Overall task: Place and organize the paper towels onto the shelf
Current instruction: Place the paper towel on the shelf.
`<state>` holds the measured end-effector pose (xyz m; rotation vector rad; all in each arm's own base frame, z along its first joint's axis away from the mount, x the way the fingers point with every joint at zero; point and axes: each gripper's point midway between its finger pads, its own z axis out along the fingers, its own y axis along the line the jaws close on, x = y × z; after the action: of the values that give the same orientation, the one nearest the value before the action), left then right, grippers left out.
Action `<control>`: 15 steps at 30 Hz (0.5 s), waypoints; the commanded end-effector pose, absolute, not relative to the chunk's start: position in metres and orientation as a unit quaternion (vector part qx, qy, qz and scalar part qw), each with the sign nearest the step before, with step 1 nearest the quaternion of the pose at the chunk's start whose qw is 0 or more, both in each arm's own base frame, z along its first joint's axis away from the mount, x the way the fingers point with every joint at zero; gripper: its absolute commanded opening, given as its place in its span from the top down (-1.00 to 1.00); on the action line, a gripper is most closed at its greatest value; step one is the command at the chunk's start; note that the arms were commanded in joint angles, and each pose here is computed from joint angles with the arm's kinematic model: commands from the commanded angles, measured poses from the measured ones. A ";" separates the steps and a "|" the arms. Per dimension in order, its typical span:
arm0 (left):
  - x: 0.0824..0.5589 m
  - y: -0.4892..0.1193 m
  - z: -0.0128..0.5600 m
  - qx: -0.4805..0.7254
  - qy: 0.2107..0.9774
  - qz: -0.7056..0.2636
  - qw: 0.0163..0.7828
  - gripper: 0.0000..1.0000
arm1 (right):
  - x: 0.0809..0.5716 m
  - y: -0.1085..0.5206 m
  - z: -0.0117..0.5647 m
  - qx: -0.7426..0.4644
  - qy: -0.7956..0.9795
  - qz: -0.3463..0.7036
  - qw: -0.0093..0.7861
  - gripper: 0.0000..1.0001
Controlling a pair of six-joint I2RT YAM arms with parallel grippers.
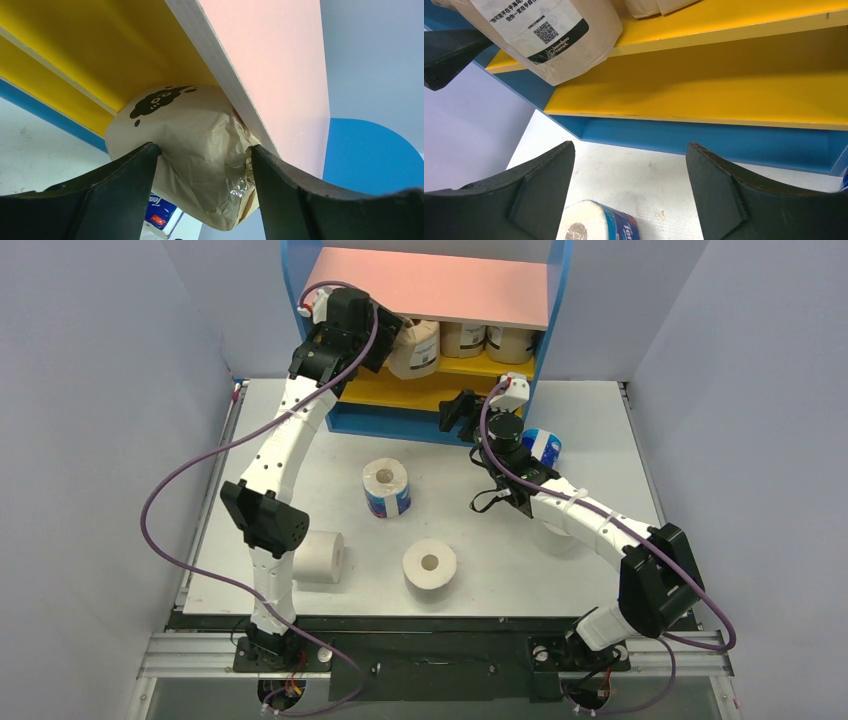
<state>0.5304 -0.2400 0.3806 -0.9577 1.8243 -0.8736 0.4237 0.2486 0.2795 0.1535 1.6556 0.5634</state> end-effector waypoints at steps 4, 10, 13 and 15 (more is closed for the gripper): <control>0.535 -0.233 0.421 -0.376 0.691 -0.393 0.476 -0.44 | 0.424 0.256 0.310 0.063 0.699 0.269 0.660 -0.54; 0.531 -0.231 0.426 -0.376 0.689 -0.392 0.480 -0.48 | 0.432 0.265 0.321 0.055 0.693 0.278 0.663 -0.54; 0.530 -0.227 0.429 -0.377 0.688 -0.392 0.482 -0.49 | 0.438 0.275 0.337 0.047 0.683 0.291 0.669 -0.54; 0.529 -0.226 0.431 -0.377 0.687 -0.392 0.483 -0.51 | 0.444 0.283 0.343 0.040 0.680 0.295 0.670 -0.54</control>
<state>0.5285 -0.2392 0.3781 -0.9493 1.8293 -0.8756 0.4371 0.2632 0.3053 0.1371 1.6146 0.6016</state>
